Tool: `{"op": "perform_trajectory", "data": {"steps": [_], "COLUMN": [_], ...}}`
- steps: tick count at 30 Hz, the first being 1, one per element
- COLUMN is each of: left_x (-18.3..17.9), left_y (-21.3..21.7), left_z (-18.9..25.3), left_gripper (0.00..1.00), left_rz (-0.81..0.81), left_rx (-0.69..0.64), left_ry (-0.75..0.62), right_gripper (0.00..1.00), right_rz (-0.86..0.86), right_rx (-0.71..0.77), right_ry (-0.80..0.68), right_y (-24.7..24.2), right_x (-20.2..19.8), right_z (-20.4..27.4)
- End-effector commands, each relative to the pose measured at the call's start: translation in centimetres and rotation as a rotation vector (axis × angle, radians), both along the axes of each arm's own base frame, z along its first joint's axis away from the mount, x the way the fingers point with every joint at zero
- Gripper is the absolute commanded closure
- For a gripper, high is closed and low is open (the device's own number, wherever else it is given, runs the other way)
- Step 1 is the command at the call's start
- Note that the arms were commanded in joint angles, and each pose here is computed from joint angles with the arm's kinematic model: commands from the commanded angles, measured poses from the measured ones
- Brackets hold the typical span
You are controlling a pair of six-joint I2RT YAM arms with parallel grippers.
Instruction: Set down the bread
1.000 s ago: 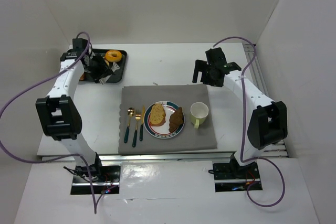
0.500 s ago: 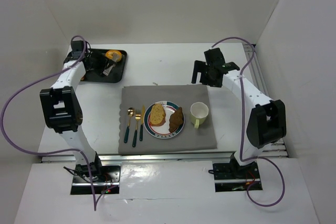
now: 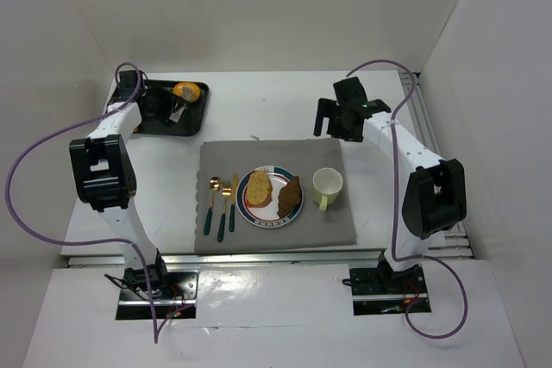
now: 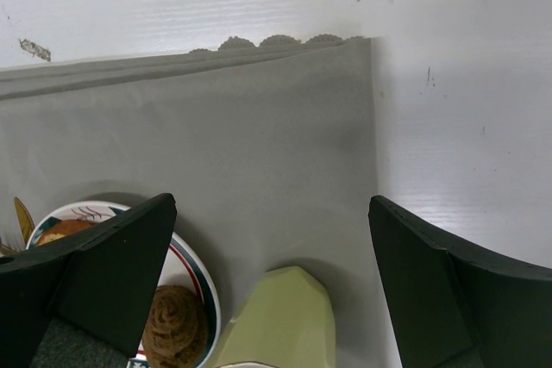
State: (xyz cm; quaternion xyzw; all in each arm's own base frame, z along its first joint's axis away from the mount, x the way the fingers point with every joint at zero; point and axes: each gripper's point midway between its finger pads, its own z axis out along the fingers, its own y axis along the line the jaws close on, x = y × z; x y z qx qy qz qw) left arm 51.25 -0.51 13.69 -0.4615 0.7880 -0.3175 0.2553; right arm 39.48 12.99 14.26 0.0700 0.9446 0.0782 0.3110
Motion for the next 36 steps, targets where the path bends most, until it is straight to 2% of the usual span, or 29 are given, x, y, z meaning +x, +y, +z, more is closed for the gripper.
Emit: {"op": "perform_trajectory", "data": {"steps": [1,4,7,11,12,16,17,19,20,22,24,25,29,32,33,35,36], "left_x": [1.5,1.7,2.2,2.7,2.8,1.4,0.9,-0.9,-2.0,-4.3,-6.5,-8.1,-12.8,-17.8,-19.3,-23.0,-24.1], "left_y": [0.4,0.4,0.5,0.5,0.3,0.0,-0.1,-0.3,-0.5,-0.7,-1.8,-2.9,-7.5,-11.1,-11.7,-13.9,-14.2], "left_z": [-0.1,-1.0,-1.0,-0.3,0.1,3.5,4.3,4.5,6.6,6.3,8.5,7.9,10.1,8.2,8.8,7.5,7.9], "left_gripper": [0.38,0.38,0.43,0.62,0.71,0.86,0.87,0.88,0.9,0.94,0.97,1.0,1.0,1.0,1.0,1.0,1.0], "left_rz": [0.011,0.017,0.017,-0.002,-0.018,-0.072,-0.078,-0.077,-0.086,-0.102,-0.16,-0.194,-0.446,-0.676,-0.751,-0.876,-0.902], "left_rx": [-0.032,-0.04,-0.039,-0.036,-0.036,0.014,0.024,0.035,0.055,0.06,0.086,0.088,0.135,0.189,0.256,0.281,0.33], "left_ry": [-0.041,-0.028,-0.034,-0.061,-0.075,-0.127,-0.143,-0.138,-0.183,-0.163,-0.211,-0.175,-0.275,-0.238,-0.29,-0.27,-0.31], "right_gripper": [0.0,0.0,0.0,0.0,0.0,0.0,0.0,0.0,0.0,0.0,0.0,0.0,0.0,0.0,0.0,0.0,0.0], "right_rz": [0.002,0.002,0.002,0.002,0.002,-0.006,-0.006,-0.006,-0.006,0.004,0.004,0.013,0.001,-0.01,-0.009,-0.016,-0.016], "right_rx": [-0.007,-0.007,-0.003,-0.006,-0.006,0.006,0.002,0.006,0.006,0.01,0.013,0.017,0.007,-0.033,-0.046,-0.05,-0.05], "right_ry": [-0.03,-0.03,-0.042,-0.031,-0.031,-0.049,-0.039,-0.049,-0.049,-0.061,-0.07,-0.081,-0.096,-0.118,-0.121,-0.132,-0.132], "right_y": [0.4,0.4,0.5,0.4,0.4,0.3,0.3,0.3,0.2,0.6,0.6,0.9,0.5,-0.3,-0.5,-0.7,-0.7], "right_x": [1.1,1.1,1.3,1.1,1.1,0.7,0.5,0.5,0.5,0.3,0.2,0.0,-0.2,0.0,0.0,0.0,0.0], "right_z": [1.1,1.1,1.5,1.4,1.4,2.2,1.8,2.0,2.0,2.5,2.9,3.4,3.6,4.0,4.0,4.4,4.4]}}
